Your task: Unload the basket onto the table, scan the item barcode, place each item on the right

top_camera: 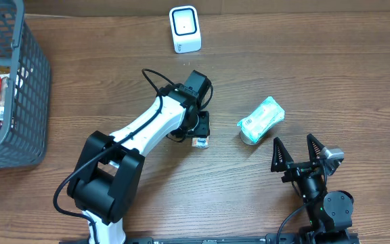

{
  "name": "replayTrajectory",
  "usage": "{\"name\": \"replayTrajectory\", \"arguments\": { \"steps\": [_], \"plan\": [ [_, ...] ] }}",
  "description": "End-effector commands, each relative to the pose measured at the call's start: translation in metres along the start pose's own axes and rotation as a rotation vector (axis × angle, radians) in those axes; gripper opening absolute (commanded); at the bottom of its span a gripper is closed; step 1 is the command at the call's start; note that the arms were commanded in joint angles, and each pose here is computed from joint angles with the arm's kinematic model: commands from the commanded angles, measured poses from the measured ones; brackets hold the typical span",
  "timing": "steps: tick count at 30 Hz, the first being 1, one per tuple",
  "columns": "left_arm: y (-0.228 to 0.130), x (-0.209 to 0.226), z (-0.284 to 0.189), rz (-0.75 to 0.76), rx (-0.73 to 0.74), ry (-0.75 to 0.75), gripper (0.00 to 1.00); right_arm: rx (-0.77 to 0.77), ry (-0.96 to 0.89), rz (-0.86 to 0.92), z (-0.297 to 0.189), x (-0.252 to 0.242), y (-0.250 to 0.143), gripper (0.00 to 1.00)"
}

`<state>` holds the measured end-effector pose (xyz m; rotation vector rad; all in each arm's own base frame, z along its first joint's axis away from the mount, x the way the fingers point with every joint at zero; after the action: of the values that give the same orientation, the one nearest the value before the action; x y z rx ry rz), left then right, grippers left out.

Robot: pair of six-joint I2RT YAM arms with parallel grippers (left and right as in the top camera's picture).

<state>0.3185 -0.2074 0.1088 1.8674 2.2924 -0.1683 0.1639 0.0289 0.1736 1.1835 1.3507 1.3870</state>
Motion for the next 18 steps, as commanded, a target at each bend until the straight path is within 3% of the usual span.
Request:
{"name": "replayTrajectory", "arguments": {
  "steps": [1, 18],
  "plan": [
    [0.0030, 0.0007, 0.0032, -0.029, -0.031, 0.039, 0.40, -0.004, -0.020, 0.001, 0.0003, -0.0027, -0.0022, 1.00],
    [-0.0050, -0.0089, 0.0057, -0.011, -0.084, 0.081, 0.42, -0.004, -0.020, 0.001, 0.0003, -0.0026, -0.0022, 1.00]
  ]
}}
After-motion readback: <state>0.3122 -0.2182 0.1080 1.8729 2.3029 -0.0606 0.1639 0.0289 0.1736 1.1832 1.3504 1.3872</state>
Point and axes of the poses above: each gripper's point midway between its finger pads, its own z axis out along the fingers, its own x axis along the line the jaws close on, y = z × x, the point moved 8 cm from there along -z, back along the fingers, and after that the axes turned 15 degrees about -z, right-handed, at the moved point
